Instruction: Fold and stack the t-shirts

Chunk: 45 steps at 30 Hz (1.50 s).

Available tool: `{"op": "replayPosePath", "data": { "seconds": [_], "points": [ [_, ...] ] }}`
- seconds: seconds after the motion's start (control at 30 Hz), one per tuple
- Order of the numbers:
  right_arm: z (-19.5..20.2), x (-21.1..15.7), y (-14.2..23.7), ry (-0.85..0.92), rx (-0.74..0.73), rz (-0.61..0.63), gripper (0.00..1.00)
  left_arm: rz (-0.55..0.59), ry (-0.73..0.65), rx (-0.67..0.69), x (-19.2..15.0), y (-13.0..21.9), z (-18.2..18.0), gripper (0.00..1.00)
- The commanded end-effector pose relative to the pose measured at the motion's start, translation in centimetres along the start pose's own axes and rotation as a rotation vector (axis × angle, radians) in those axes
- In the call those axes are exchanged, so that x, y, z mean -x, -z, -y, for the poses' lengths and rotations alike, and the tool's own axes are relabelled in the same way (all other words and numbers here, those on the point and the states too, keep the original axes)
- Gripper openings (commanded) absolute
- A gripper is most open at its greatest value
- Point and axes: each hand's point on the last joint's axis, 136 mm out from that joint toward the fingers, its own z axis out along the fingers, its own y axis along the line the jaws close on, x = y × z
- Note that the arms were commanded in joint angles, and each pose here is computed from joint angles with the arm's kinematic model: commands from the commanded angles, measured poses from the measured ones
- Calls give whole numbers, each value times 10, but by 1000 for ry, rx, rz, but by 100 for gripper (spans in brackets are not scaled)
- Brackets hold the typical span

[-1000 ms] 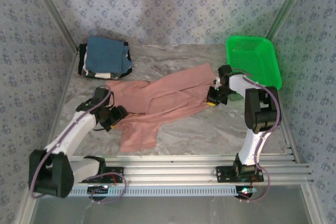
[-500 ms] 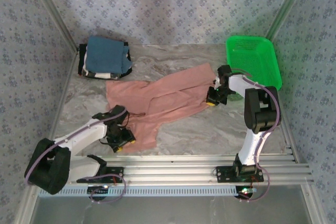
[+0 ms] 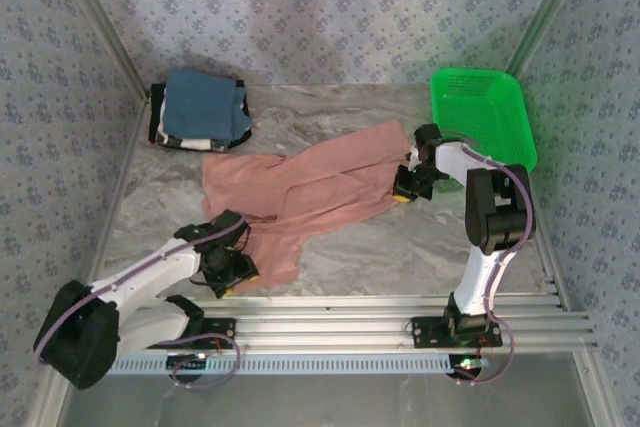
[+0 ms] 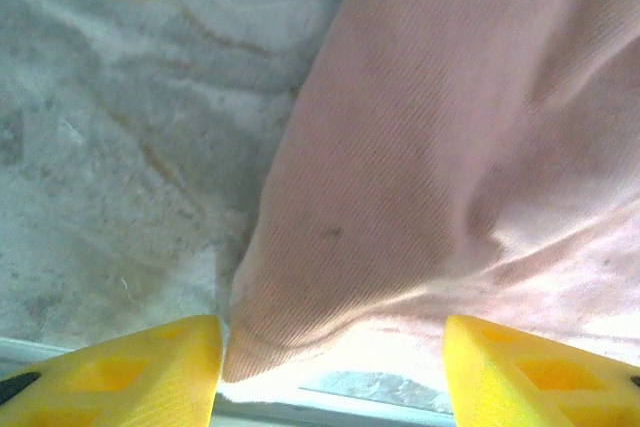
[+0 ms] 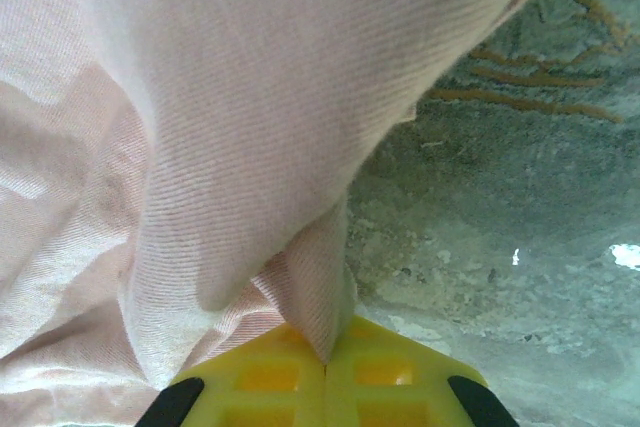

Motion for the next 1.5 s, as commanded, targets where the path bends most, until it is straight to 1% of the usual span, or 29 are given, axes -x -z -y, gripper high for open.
{"op": "replayPosePath", "data": {
  "seconds": [0.0, 0.13, 0.27, 0.33, 0.37, 0.47, 0.5, 0.6, 0.7, 0.77, 0.8, 0.83, 0.93, 1.0, 1.17, 1.2, 1.3, 1.43, 1.47],
  "points": [
    [-3, 2, 2, 0, -4, -6, 7, -32, 62, 42, -13, 4, -14, 60],
    [-3, 1, 1, 5, -7, -10, 7, -19, 60, 44, -12, 0, -16, 60],
    [-3, 1, 2, 8, -8, -11, 7, 6, 51, 37, -1, -5, -3, 50],
    [-3, 1, 2, 11, -9, -11, 7, 30, 42, 26, 8, -8, 6, 42],
    [-2, 0, 1, 10, -10, -14, 7, 38, 38, 25, 12, -10, 11, 36],
    [-2, -2, 2, 14, -12, -20, 7, 56, 21, 43, 22, -12, 20, 16],
    [-1, -4, 2, 17, -14, -22, 7, 76, 10, 39, 26, -7, 25, 10],
    [-1, -7, 5, 22, -19, -22, 7, 159, -3, 34, 36, 22, 25, 0],
    [-1, -13, 12, 34, -22, -26, 5, 243, -1, 35, 38, 59, 11, 0],
    [-1, -21, 18, 47, -26, -35, 4, 277, 10, 17, 36, 77, 1, 0],
    [-2, -24, 24, 52, -31, -32, 4, 290, 18, 2, 34, 84, -3, 0],
    [4, -37, 23, 47, -42, -56, 4, 302, 26, -12, 33, 89, -5, 0],
    [3, -55, 35, 59, -54, -72, 4, 349, 53, -45, 32, 105, -13, 0],
    [0, -64, 46, 77, -64, -69, 4, 386, 62, -66, 35, 118, -13, 0],
    [-15, -77, 77, 159, -116, -56, 5, 432, 34, -101, 43, 142, 1, 0],
    [-21, -75, 85, 184, -126, -41, 5, 443, 27, -101, 45, 147, 3, 0],
    [-28, -75, 94, 222, -146, -42, 5, 470, 7, -115, 50, 157, 11, 0],
    [-31, -63, 95, 255, -171, -46, 5, 490, -9, -105, 62, 161, 18, 0],
    [-33, -55, 93, 257, -175, -42, 5, 494, -14, -104, 66, 162, 21, 0]
  ]
}}
